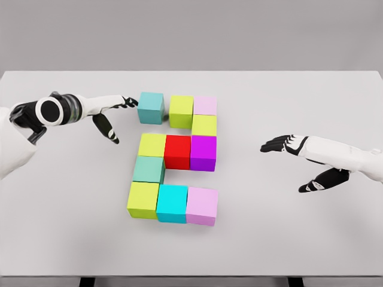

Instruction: Assemble the squares on the desktop into the number 2

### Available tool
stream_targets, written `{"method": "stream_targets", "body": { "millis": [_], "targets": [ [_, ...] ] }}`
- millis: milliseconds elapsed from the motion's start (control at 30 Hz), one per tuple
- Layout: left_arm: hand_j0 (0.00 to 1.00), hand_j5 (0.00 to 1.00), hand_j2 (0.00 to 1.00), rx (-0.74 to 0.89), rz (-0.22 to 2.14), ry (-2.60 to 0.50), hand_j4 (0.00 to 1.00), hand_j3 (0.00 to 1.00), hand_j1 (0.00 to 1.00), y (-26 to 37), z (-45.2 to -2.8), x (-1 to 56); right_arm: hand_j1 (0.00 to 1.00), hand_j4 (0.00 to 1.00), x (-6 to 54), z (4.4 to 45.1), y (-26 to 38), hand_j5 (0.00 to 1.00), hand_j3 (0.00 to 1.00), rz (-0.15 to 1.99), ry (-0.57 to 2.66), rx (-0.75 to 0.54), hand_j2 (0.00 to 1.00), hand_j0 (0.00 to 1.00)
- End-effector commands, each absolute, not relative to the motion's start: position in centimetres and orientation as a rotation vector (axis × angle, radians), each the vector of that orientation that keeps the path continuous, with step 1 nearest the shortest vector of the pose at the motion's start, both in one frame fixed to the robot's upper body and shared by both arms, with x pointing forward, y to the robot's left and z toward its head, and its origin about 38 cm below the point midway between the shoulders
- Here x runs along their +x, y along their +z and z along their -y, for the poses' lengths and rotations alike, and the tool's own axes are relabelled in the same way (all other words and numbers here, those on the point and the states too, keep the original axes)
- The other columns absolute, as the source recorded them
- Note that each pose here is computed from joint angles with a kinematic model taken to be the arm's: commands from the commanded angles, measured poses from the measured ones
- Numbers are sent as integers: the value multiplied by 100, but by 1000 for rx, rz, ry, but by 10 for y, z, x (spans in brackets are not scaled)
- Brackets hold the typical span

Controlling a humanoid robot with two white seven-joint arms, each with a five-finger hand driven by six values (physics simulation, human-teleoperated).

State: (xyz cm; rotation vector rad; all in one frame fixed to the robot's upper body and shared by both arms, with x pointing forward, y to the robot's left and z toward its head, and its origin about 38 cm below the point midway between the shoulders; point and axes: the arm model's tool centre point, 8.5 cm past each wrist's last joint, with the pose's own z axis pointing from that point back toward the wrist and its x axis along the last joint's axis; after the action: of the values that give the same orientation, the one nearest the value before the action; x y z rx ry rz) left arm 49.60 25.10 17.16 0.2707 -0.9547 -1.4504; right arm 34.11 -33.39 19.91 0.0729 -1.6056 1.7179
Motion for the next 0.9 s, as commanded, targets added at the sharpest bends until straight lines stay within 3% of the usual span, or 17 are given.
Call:
{"method": "stream_targets", "body": {
  "millis": [0, 867],
  "targets": [
    [100, 100, 100, 270, 959, -1454, 100, 100, 100, 173, -250, 496, 100, 100, 341, 334, 200, 100, 100, 1608, 1710, 76, 100, 100],
    [100, 100, 100, 269, 962, -1459, 100, 100, 100, 172, -247, 495, 100, 100, 340, 331, 200, 100, 100, 1614, 1713, 84, 100, 100]
  ]
}}
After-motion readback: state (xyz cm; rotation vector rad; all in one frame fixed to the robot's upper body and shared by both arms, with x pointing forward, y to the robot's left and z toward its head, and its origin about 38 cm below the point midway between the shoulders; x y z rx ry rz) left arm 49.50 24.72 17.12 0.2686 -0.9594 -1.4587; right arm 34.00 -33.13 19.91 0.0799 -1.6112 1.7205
